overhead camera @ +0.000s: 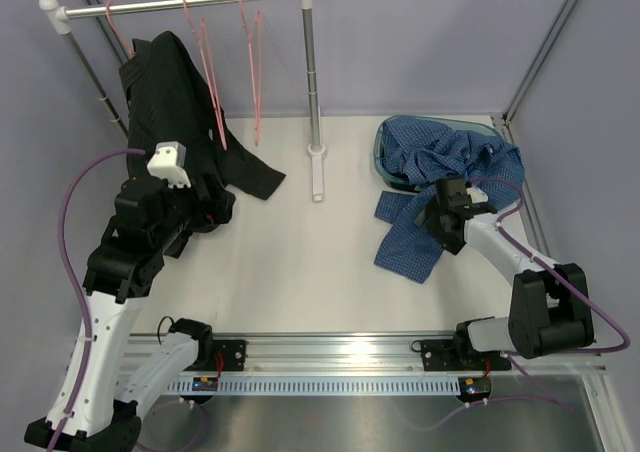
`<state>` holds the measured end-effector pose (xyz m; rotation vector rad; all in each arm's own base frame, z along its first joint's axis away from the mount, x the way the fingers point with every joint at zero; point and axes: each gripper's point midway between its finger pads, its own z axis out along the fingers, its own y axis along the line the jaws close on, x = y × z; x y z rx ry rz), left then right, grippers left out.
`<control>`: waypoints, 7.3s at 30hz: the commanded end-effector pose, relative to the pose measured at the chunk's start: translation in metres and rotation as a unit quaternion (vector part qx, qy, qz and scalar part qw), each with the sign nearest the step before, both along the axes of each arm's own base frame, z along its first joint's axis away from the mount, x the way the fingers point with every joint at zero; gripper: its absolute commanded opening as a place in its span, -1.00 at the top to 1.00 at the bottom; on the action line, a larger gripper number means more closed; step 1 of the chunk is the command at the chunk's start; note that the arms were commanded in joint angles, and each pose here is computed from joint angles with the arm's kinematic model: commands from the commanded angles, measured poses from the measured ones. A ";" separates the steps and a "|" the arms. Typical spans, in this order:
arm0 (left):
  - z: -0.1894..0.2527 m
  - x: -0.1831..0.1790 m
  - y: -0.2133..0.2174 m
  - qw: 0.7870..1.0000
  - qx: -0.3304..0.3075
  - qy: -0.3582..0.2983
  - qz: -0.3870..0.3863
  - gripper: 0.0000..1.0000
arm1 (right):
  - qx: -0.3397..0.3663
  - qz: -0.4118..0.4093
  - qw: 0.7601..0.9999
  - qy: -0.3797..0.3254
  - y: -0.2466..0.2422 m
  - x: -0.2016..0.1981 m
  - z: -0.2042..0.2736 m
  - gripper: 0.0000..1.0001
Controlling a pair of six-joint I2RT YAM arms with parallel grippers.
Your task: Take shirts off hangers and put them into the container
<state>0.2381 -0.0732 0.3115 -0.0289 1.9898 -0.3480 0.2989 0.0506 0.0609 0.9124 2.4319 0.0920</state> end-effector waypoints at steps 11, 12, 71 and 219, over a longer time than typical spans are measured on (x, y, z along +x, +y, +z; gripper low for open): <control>0.024 0.004 0.005 0.999 0.010 -0.042 0.007 -0.98 | 0.042 -0.049 0.994 0.088 0.009 -0.063 -0.038 -0.64; 0.023 0.004 0.005 0.999 0.009 -0.041 0.007 -0.98 | 0.044 -0.050 0.994 0.090 0.011 -0.063 -0.041 -0.62; 0.027 -0.007 0.026 0.997 0.039 -0.040 0.046 -0.98 | 0.006 -0.025 0.999 -0.024 -0.026 0.235 0.006 1.00; 0.029 -0.019 0.023 0.997 0.031 -0.059 0.032 -0.98 | -0.001 -0.056 0.993 0.106 0.025 0.072 -0.032 -0.03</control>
